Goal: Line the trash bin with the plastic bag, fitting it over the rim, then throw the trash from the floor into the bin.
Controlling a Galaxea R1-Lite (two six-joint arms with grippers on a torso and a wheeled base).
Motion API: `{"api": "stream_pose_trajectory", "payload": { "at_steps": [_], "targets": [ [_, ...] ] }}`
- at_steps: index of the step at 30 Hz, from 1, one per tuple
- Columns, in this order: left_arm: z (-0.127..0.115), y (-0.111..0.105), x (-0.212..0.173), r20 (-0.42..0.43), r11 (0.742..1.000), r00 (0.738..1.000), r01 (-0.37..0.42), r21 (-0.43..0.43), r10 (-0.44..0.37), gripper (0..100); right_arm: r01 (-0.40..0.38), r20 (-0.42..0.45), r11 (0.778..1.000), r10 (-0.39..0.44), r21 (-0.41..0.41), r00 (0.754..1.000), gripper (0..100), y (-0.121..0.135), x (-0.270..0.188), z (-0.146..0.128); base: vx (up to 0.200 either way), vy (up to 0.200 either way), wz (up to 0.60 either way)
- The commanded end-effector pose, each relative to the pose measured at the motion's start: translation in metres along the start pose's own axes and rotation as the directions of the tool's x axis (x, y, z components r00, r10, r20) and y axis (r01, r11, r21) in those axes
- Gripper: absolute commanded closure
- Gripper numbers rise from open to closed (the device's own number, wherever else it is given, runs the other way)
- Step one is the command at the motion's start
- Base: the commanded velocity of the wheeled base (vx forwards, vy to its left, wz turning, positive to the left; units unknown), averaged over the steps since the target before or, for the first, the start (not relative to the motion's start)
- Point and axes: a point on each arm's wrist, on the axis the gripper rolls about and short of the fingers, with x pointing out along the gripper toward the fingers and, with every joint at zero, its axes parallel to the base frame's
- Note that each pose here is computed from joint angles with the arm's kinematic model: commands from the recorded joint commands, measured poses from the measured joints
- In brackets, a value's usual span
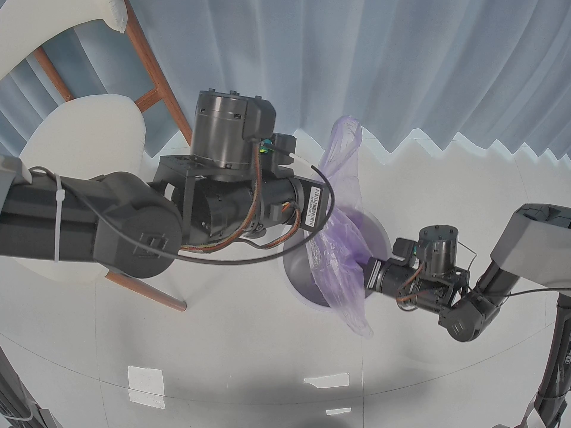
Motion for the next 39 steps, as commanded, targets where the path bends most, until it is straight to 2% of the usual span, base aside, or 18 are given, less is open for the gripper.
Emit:
{"api": "stream_pose_trajectory", "payload": {
  "at_steps": [1,3,5,8,9,12,16,19,20,21,24,28,29,30,31,33,36,39],
  "targets": [
    [-0.002,0.003,0.010,-0.006,1.000,1.000,-0.016,-0.001,0.016,100,-0.063,-0.175,0.998,0.057,-0.030,0.983,100,0.038,-0.038,-0.051,0.000,0.000,0.00],
    [-0.003,0.006,0.013,-0.010,1.000,1.000,-0.026,-0.002,0.026,100,-0.070,-0.216,0.997,0.060,-0.036,0.974,100,0.039,-0.048,-0.067,0.000,0.000,0.00],
    [-0.004,0.011,0.015,-0.012,0.999,0.999,-0.037,0.005,0.037,100,-0.087,-0.198,0.995,0.077,-0.039,0.977,100,0.039,-0.054,-0.069,0.000,0.000,0.00],
    [-0.008,0.020,0.019,-0.027,0.996,0.998,-0.057,0.064,0.059,100,-0.116,-0.148,0.992,0.108,-0.046,0.983,100,0.040,-0.065,-0.067,0.000,0.000,0.00],
    [-0.011,0.029,0.022,-0.039,0.990,0.996,-0.069,0.125,0.075,100,-0.121,-0.122,0.992,0.114,-0.048,0.986,100,0.037,-0.078,-0.066,0.000,0.000,0.00],
    [-0.015,0.039,0.028,-0.049,0.978,0.995,-0.081,0.191,0.092,100,-0.079,-0.092,0.996,0.076,-0.036,0.993,100,0.024,-0.097,-0.064,0.000,0.000,0.00],
    [-0.019,0.040,0.032,-0.055,0.975,0.996,-0.061,0.215,0.074,100,-0.029,0.063,0.999,0.030,-0.025,0.998,100,0.002,-0.107,-0.039,0.000,0.000,0.00],
    [-0.021,0.029,0.033,-0.057,0.972,0.998,0.000,0.236,0.014,100,-0.019,0.237,1.000,0.022,-0.018,0.971,100,-0.007,-0.119,0.003,0.000,0.000,0.00],
    [-0.023,0.024,0.034,-0.061,0.968,0.998,0.015,0.249,0.000,100,-0.033,0.275,0.999,0.037,-0.019,0.961,0,-0.006,-0.122,0.015,0.000,0.000,0.00],
    [-0.023,0.023,0.034,-0.061,0.968,0.998,0.017,0.251,-0.002,100,-0.036,0.278,0.999,0.040,-0.018,0.960,0,-0.005,-0.123,0.016,0.000,0.000,0.00],
    [-0.031,-0.003,0.038,-0.085,0.957,0.994,0.084,0.276,-0.063,100,-0.074,0.321,0.997,0.067,0.011,0.945,0,0.013,-0.128,0.047,0.000,0.000,0.00],
    [-0.043,-0.022,0.040,-0.118,0.950,0.988,0.127,0.284,-0.097,100,-0.054,0.304,0.998,0.038,0.042,0.952,0,0.031,-0.123,0.089,0.000,0.000,0.00],
    [-0.046,-0.025,0.040,-0.121,0.948,0.987,0.135,0.287,-0.103,100,-0.032,0.301,0.998,0.012,0.062,0.953,0,0.033,-0.120,0.108,0.000,0.000,0.00],
    [-0.046,-0.025,0.040,-0.121,0.948,0.987,0.135,0.287,-0.103,100,-0.032,0.301,0.998,0.012,0.062,0.953,0,0.033,-0.120,0.108,0.000,0.000,0.00],
    [-0.048,-0.028,0.041,-0.105,0.948,0.988,0.138,0.288,-0.112,100,-0.002,0.275,0.996,-0.022,0.088,0.961,0,0.038,-0.116,0.127,0.000,0.000,0.00],
    [-0.048,-0.029,0.040,-0.090,0.948,0.989,0.135,0.289,-0.113,100,0.009,0.246,0.996,-0.032,0.093,0.969,0,0.044,-0.112,0.136,0.000,0.000,0.00],
    [-0.049,-0.028,0.040,-0.082,0.948,0.990,0.132,0.288,-0.113,100,-0.028,0.229,0.997,0.012,0.069,0.973,0,0.062,-0.099,0.145,0.000,0.000,0.00],
    [-0.050,-0.027,0.040,-0.087,0.949,0.990,0.131,0.286,-0.111,100,-0.030,0.234,0.999,0.021,0.038,0.972,0,0.066,-0.082,0.151,0.000,0.000,0.00]
  ]
}}
